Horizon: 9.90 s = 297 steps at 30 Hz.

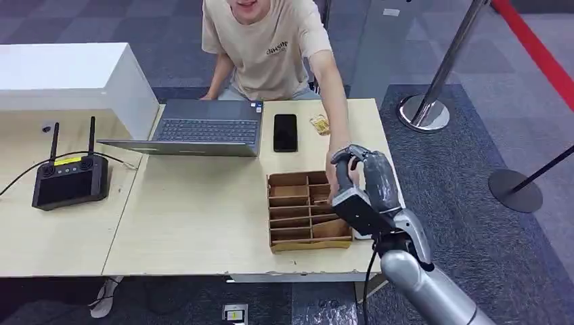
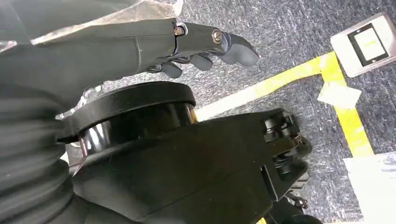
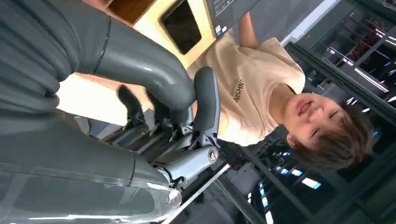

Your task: Pass the card to the sensor for recognition and then transmit it.

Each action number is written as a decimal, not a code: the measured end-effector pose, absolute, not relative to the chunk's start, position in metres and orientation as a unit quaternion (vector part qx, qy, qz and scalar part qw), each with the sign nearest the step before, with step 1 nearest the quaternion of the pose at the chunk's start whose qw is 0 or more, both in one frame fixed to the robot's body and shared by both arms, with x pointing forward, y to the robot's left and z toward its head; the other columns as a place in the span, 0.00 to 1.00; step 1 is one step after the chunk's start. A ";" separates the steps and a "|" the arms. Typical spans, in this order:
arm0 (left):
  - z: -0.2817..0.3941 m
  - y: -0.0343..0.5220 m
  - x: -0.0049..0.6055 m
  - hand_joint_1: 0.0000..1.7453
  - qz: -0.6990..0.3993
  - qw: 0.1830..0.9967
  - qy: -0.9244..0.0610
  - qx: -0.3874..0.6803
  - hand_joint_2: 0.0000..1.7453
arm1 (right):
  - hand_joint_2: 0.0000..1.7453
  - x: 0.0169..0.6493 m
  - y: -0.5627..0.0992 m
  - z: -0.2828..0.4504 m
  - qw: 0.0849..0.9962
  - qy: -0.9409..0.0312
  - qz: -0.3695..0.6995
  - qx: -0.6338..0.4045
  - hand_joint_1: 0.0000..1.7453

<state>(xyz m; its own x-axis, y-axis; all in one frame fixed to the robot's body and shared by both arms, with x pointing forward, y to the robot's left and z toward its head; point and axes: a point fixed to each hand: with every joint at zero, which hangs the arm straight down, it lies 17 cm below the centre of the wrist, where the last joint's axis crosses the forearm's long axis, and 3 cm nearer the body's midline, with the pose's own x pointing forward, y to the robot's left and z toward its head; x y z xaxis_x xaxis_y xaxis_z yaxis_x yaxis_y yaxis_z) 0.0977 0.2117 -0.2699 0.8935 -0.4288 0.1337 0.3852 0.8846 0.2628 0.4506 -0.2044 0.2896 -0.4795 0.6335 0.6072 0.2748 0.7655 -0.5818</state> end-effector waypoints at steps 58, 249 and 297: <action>-0.270 0.215 0.097 0.00 -0.205 0.967 -0.092 0.117 1.00 | 1.00 0.437 -0.210 0.243 0.476 -0.814 0.206 -0.261 0.75; -0.271 0.212 0.097 0.00 -0.225 0.964 -0.093 0.108 1.00 | 1.00 0.497 -0.211 0.364 0.386 -0.827 0.258 -0.316 1.00; -0.272 0.222 0.093 0.00 -0.224 0.965 -0.080 0.112 1.00 | 0.00 0.532 -0.270 0.301 0.260 -0.633 0.406 -0.606 0.00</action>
<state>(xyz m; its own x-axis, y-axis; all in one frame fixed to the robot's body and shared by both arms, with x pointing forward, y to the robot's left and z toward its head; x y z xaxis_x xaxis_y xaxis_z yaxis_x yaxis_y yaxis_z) 0.0930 0.2218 -0.2723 0.8865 -0.4508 0.1041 0.4149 0.8741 0.2526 0.5323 -0.2701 0.3008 -0.1311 0.9780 -0.1621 0.5554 -0.0629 -0.8292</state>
